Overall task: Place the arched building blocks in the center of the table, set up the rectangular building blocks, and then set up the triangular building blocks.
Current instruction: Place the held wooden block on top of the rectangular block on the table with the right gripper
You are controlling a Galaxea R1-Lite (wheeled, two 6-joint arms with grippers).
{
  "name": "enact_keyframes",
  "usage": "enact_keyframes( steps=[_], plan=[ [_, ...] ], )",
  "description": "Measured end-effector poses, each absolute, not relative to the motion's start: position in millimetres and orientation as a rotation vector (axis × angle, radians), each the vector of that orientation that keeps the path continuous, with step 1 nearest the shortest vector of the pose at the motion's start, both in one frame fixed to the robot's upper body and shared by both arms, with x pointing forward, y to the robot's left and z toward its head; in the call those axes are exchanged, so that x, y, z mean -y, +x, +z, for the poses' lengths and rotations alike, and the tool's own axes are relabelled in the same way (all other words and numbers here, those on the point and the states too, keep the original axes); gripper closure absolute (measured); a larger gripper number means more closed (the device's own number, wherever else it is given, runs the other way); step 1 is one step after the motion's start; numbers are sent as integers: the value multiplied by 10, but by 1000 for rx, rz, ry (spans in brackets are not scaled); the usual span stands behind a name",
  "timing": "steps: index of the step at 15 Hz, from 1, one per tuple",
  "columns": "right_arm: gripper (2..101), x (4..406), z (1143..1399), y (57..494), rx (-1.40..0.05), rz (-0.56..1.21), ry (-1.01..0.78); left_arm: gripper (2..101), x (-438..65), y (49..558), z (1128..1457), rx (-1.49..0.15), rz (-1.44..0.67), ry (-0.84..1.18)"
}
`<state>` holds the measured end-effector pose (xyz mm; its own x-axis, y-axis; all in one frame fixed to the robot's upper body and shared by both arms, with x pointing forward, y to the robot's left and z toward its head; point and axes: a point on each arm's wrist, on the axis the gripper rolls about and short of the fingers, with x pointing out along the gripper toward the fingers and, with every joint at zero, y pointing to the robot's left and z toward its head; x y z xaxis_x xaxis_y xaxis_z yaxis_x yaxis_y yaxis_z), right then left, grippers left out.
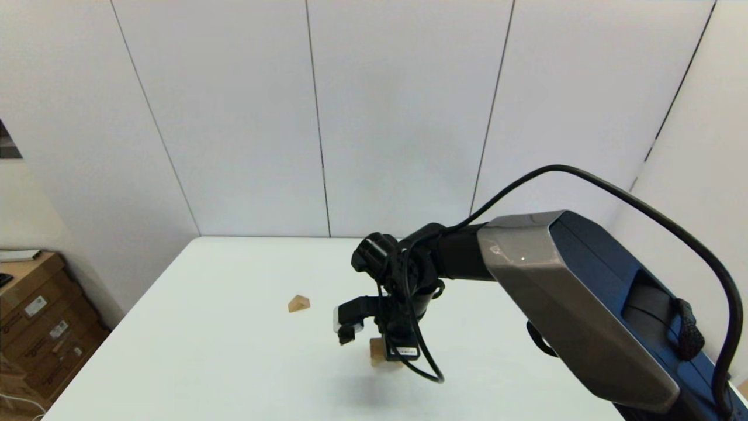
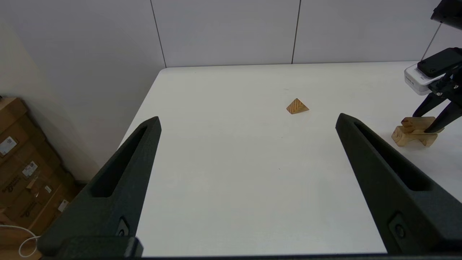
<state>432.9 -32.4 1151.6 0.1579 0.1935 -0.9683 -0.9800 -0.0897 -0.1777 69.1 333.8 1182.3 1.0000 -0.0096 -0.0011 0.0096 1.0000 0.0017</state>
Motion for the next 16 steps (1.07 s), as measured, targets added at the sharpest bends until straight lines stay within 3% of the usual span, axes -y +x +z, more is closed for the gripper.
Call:
enact_keyframes(
  steps=[16],
  plan=[
    [781, 325, 11478, 4335, -903, 1245, -1224, 54, -3338, 691, 11823, -1, -9, 2]
  ],
)
